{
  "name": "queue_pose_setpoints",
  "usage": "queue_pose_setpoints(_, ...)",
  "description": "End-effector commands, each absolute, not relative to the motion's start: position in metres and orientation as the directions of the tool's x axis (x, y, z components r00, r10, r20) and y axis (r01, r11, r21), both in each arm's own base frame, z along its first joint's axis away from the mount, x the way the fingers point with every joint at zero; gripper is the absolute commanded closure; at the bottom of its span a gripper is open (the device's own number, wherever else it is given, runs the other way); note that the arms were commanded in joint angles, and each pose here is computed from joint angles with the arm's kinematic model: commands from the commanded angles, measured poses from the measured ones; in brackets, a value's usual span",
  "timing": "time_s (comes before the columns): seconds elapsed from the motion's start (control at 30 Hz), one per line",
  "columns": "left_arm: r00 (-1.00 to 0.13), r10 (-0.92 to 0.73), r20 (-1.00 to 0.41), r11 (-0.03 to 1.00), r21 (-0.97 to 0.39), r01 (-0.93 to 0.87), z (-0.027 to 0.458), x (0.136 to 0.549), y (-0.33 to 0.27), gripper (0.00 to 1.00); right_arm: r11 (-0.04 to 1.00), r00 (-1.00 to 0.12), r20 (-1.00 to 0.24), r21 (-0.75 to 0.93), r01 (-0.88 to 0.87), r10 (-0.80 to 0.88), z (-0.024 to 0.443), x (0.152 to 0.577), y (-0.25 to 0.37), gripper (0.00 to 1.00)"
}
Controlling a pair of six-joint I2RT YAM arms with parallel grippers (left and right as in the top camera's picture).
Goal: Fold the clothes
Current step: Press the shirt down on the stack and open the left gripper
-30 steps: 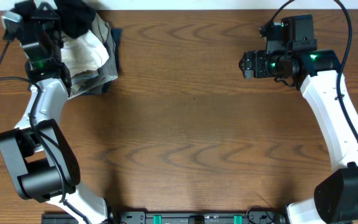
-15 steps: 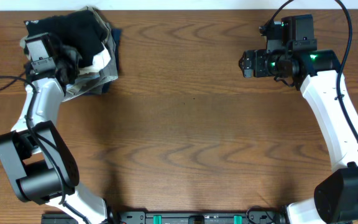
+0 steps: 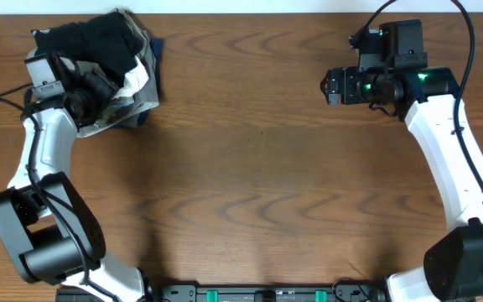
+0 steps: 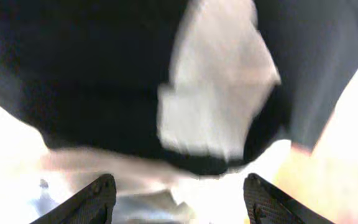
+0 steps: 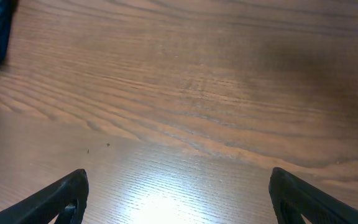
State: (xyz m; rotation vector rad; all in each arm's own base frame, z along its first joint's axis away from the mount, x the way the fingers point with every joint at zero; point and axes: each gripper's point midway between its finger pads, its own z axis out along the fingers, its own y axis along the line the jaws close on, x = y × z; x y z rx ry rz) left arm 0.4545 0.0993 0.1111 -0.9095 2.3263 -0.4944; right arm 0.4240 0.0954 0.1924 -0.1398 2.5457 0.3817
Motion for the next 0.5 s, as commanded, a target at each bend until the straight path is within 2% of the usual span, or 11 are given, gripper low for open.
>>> queue_pose_setpoints(0.0, -0.693, -0.472, -0.545, 0.87, -0.416, -0.265, 0.142, 0.448, 0.093, 0.3, 0.952, -0.85, -0.527, 0.255, -0.17, -0.01, 0.187, 0.423, 0.095, 0.09)
queue_pose_setpoints(0.1, -0.73, -0.342, -0.591, 0.928, -0.333, -0.165, 0.153, 0.437, 0.089, 0.28, 0.952, -0.849, -0.529, 0.255, -0.17, -0.01, 0.187, 0.424, 0.095, 0.09)
queue_pose_setpoints(0.2, -0.712, -0.263, -0.651, 0.956, -0.274, -0.103, 0.172, 0.436, 0.09, 0.28, 0.952, -0.849, -0.529, 0.255, -0.17, -0.01, 0.184, 0.426, 0.096, 0.09)
queue_pose_setpoints(0.33, -0.625, -0.199, -0.755, 0.978, -0.198, -0.071, 0.198, 0.454, 0.096, 0.28, 0.951, -0.851, -0.525, 0.256, -0.172, -0.013, 0.18, 0.429, 0.098, 0.09)
queue_pose_setpoints(0.47, -0.525, -0.144, -0.839, 0.988, -0.091, -0.125, 0.216, 0.48, 0.11, 0.26, 0.949, -0.855, -0.517, 0.256, -0.184, -0.026, 0.174, 0.43, 0.104, 0.09)
